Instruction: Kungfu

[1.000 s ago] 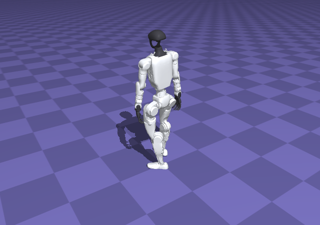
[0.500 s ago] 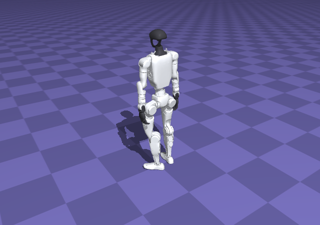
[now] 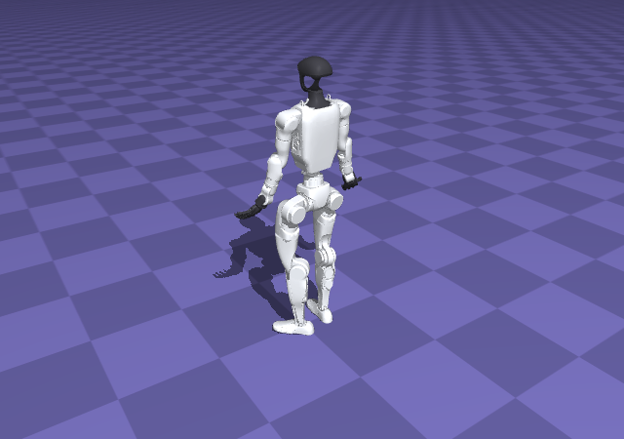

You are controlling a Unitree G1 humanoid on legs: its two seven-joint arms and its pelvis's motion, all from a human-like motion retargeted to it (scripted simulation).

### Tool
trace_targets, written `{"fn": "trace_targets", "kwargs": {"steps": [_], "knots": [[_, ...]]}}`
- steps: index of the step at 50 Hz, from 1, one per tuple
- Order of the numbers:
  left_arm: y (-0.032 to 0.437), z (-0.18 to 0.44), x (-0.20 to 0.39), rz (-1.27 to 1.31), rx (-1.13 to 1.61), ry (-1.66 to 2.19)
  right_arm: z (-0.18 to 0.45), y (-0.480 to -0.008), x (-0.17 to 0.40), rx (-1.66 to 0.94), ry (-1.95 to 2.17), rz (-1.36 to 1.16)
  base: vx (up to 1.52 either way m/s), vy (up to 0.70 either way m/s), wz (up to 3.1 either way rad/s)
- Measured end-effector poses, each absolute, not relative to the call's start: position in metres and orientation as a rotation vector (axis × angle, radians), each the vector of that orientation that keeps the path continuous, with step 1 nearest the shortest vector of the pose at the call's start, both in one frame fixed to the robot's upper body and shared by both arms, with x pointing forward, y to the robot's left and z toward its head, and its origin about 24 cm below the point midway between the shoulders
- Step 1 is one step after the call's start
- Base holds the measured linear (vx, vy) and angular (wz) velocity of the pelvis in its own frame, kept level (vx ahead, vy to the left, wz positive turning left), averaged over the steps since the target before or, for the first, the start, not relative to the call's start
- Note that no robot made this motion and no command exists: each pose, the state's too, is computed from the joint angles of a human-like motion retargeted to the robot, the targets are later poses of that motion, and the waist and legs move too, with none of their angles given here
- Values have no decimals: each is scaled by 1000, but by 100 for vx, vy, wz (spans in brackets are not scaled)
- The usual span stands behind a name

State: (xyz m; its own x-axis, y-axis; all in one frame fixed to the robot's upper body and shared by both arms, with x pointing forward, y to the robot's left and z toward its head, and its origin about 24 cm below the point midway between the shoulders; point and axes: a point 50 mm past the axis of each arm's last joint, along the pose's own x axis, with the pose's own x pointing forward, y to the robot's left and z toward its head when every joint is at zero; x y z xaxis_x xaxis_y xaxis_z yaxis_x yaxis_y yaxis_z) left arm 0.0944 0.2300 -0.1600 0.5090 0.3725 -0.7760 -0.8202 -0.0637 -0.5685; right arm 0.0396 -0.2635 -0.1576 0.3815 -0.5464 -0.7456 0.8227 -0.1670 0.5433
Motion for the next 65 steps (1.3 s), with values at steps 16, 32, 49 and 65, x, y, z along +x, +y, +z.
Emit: {"fn": "trace_targets", "kwargs": {"steps": [16,32,49,65], "knots": [[288,-153,49,162,124,1317,-158,-275,-9,220,1300,-450,-3,1,7],[308,-142,56,-1252,1521,1311,-158,-279,-16,-1082,1443,893,7,4,-15],[303,-139,86,-1089,1486,1259,-161,-271,24,-1042,1372,731,-11,1,-19],[288,-152,60,-703,1178,1329,-161,-261,24,-911,1257,574,4,1,5]]}}
